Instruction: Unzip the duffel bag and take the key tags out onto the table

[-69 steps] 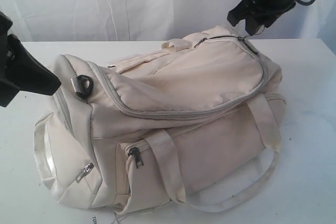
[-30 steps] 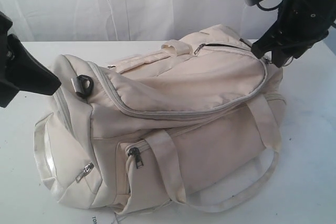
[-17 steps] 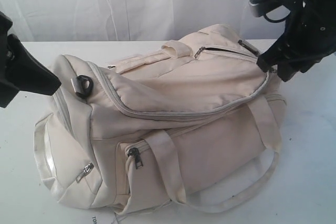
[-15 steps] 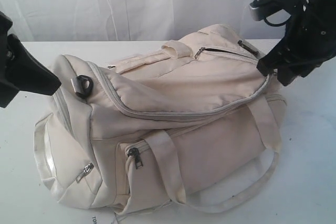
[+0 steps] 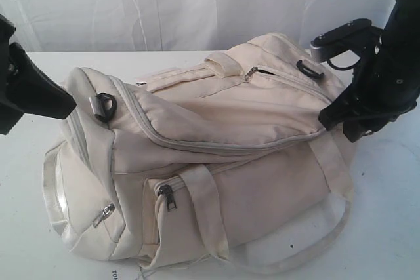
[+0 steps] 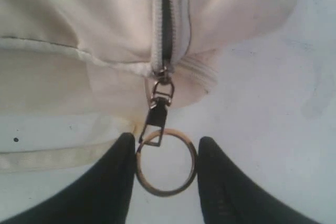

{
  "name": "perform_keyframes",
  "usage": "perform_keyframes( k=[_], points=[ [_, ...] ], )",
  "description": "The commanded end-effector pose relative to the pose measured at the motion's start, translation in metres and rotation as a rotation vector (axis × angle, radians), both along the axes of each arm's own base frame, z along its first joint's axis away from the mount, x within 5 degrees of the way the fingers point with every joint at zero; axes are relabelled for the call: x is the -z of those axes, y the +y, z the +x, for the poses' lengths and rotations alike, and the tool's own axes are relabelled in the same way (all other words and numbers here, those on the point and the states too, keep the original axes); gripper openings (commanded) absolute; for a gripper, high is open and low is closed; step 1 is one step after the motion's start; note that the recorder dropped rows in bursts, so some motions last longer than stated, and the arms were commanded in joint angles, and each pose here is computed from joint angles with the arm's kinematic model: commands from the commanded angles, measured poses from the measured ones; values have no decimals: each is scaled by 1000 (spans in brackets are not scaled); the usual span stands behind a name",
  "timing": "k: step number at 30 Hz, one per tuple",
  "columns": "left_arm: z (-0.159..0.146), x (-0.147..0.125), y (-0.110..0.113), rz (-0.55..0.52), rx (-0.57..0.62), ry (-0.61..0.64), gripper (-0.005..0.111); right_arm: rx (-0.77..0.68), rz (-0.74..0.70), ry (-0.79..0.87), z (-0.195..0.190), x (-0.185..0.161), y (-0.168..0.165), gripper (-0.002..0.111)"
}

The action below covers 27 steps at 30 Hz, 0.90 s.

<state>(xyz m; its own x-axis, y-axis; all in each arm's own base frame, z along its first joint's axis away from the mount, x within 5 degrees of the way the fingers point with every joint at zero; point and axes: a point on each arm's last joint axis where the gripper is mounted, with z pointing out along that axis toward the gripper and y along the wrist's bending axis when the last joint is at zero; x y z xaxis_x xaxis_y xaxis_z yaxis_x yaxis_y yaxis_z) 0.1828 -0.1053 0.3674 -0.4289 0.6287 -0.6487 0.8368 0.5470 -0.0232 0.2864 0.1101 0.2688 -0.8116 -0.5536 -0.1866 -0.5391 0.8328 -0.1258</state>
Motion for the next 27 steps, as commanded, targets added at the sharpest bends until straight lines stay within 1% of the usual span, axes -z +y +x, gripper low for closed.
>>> perform_keyframes(
  k=[1,4,9,10,12,14,20,21,25,27],
  points=[
    [-2,3,-2,-10,13,28,0,7,-4,22,-7,14,-4,0],
    [1,1,-2,-21,-3,0,0,2,10,-8,-6,18,-4,0],
    [16,-8,-3,-80,-85,-137,0,4,39,-42,-5,15,-2,0],
    [20,-9,-5,-86,-93,-141,0,4,42,-50,-5,13,-2,0],
    [33,-14,-10,-86,-92,-117,0,3,50,-68,-5,11,-2,0],
    [55,-15,-19,-68,-72,-74,0,2,54,-78,-4,10,-2,0],
    [140,7,-50,-18,-7,106,0,4,56,-75,-5,10,-2,0],
    [152,6,-54,-32,2,121,0,7,54,-72,-5,10,-2,0],
    [202,30,-76,-140,52,246,0,7,57,-71,-5,10,-2,0],
    [221,39,-85,-179,73,264,0,11,58,-71,-5,10,-2,0]
  ],
)
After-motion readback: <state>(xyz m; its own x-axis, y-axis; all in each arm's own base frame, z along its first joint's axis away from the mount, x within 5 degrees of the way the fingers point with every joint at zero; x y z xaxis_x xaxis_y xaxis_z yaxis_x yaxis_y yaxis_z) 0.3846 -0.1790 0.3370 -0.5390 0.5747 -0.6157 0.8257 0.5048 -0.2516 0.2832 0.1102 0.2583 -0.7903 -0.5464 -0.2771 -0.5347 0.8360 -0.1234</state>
